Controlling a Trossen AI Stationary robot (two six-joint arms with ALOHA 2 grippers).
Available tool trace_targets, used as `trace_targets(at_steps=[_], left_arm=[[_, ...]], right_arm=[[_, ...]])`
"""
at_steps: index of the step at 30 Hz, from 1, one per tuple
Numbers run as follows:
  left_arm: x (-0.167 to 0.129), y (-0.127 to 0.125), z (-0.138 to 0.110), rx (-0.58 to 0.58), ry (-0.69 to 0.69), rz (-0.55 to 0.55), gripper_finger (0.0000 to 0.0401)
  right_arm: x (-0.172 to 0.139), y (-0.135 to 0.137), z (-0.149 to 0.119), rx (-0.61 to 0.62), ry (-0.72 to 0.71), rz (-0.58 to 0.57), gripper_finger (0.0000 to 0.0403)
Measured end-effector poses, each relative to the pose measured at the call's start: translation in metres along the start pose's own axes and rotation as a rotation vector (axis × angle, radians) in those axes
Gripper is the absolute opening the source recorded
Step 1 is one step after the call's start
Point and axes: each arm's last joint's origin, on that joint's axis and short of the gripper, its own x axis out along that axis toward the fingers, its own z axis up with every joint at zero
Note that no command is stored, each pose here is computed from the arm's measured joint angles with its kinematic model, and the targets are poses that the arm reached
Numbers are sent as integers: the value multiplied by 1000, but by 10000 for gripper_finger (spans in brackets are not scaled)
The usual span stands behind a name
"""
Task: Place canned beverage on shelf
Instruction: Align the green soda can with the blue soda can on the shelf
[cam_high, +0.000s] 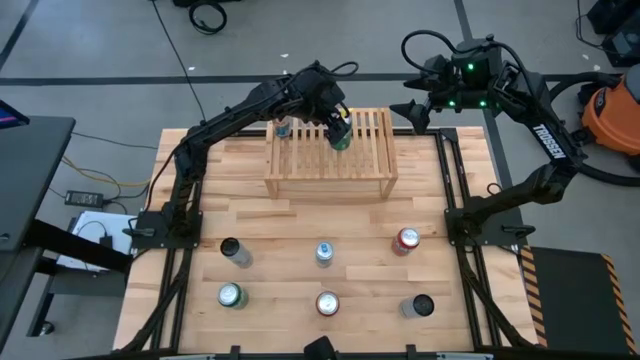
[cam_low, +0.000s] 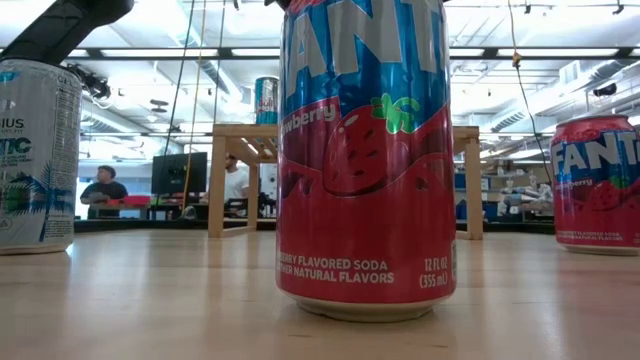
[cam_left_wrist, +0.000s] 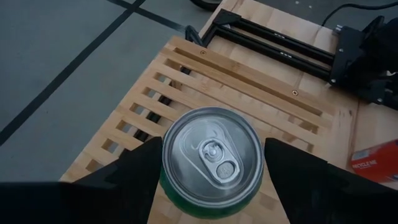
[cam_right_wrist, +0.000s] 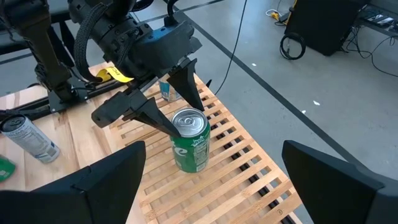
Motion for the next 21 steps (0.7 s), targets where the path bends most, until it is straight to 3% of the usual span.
trace_targets(at_steps=[5, 14, 21], left_arm=[[0, 0, -1, -27, 16, -4, 293], [0, -1, -2, -1, 25, -32, 364], [8, -3, -5, 1, 47, -33, 393]], right_arm=[[0, 0, 0, 0, 0, 0, 387], [0, 0, 0, 0, 0, 0, 387], [0, 0, 0, 0, 0, 0, 387]])
